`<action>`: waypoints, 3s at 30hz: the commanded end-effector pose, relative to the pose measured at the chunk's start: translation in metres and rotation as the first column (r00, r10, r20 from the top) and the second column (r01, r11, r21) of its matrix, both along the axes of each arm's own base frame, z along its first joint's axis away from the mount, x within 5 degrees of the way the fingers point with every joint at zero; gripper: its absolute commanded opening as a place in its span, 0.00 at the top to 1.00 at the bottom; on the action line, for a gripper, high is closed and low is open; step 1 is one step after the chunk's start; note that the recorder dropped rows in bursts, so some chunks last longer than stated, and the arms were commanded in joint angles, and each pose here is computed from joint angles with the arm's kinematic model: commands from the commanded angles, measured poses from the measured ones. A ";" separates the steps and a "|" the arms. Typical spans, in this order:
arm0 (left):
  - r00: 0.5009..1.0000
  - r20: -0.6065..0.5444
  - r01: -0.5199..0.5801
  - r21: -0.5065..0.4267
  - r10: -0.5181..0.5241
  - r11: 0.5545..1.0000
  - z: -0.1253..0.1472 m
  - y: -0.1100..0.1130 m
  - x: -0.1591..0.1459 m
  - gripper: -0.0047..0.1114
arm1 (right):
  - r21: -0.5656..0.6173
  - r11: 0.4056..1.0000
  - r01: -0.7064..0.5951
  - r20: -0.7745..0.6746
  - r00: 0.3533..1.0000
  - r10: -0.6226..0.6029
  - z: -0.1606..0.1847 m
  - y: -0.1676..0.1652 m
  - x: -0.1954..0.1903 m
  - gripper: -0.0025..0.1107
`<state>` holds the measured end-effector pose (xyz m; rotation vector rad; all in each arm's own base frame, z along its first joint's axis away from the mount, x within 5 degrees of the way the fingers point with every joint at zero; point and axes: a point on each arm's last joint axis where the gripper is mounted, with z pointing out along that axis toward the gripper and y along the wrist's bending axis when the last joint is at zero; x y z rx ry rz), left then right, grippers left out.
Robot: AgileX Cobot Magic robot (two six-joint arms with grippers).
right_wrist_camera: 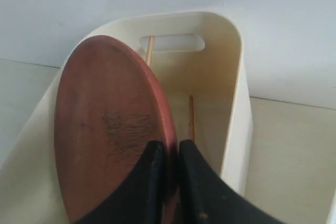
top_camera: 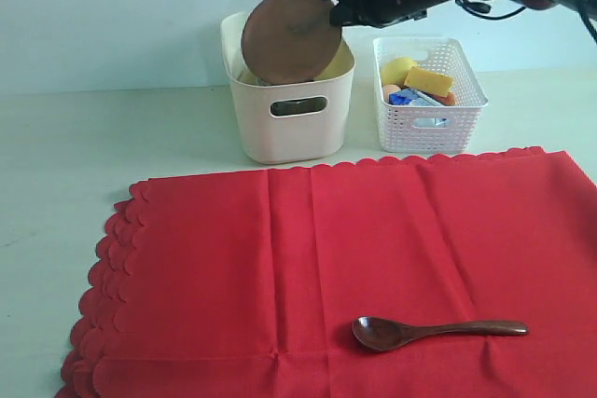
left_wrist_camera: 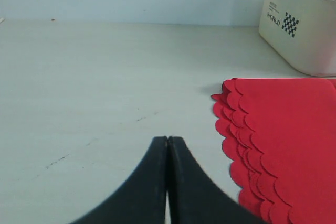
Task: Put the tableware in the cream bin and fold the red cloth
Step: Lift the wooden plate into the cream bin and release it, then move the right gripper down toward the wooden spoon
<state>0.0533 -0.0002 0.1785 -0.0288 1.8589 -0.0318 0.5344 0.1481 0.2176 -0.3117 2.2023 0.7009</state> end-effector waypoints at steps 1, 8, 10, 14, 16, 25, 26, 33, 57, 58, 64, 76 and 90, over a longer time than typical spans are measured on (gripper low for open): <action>1.000 0.024 0.006 -0.005 -0.006 1.000 0.003 0.000 0.000 0.96 | 0.014 1.000 -0.015 0.037 0.999 0.015 -0.001 0.000 0.004 0.85; 1.000 0.024 0.006 -0.005 -0.006 1.000 0.003 0.000 0.000 0.96 | 0.002 0.999 -0.052 0.032 0.998 0.052 0.002 0.001 0.001 0.54; 1.000 0.024 0.006 -0.005 -0.006 1.000 0.003 0.000 0.000 0.96 | 0.002 0.998 -0.065 0.035 0.997 0.065 0.008 0.002 -0.001 0.50; 1.000 0.024 0.006 -0.005 -0.006 1.000 0.003 0.000 0.000 0.96 | -0.002 0.996 -0.092 0.036 0.995 0.092 0.019 0.002 -0.006 0.49; 1.000 0.024 0.006 -0.005 -0.006 1.000 0.003 0.000 0.000 0.96 | -0.001 0.993 -0.121 0.016 0.993 0.121 0.021 0.003 -0.010 0.49; 1.000 0.024 0.006 -0.005 -0.006 1.000 0.003 0.000 0.000 0.96 | -0.033 0.975 -0.220 -0.096 0.972 0.216 0.015 0.005 -0.022 0.49; 1.000 0.024 0.006 -0.005 -0.006 1.000 0.003 0.000 0.000 0.96 | -0.045 0.975 -0.219 -0.109 0.971 0.213 0.014 0.004 -0.022 0.49; 1.000 0.024 0.006 -0.005 -0.006 1.000 0.003 0.000 0.000 0.96 | -0.094 0.986 -0.139 -0.129 0.984 0.127 0.016 -0.003 -0.020 0.49; 1.000 0.024 0.006 -0.005 -0.006 1.000 0.003 0.000 0.000 0.96 | 0.095 0.976 -0.195 -0.387 0.896 0.217 -0.009 0.009 -0.034 0.53; 1.000 0.024 0.006 -0.005 -0.006 1.000 0.003 0.000 0.000 0.96 | 0.095 0.976 -0.195 -0.387 0.896 0.217 -0.009 0.009 -0.034 0.53; 1.000 0.024 0.006 -0.005 -0.006 1.000 0.003 0.000 0.000 0.96 | -0.089 0.983 -0.162 -0.402 0.909 0.113 0.012 -0.009 -0.041 0.53; 1.000 0.024 0.006 -0.005 -0.006 1.000 0.003 0.000 0.000 0.96 | -0.290 0.908 -0.302 -0.318 0.925 0.206 0.105 -0.036 -0.133 0.64; 1.000 0.024 0.006 -0.005 -0.006 1.000 0.003 0.000 0.000 0.96 | -0.304 0.701 -0.645 -0.340 0.761 0.553 0.020 -0.036 -0.278 0.67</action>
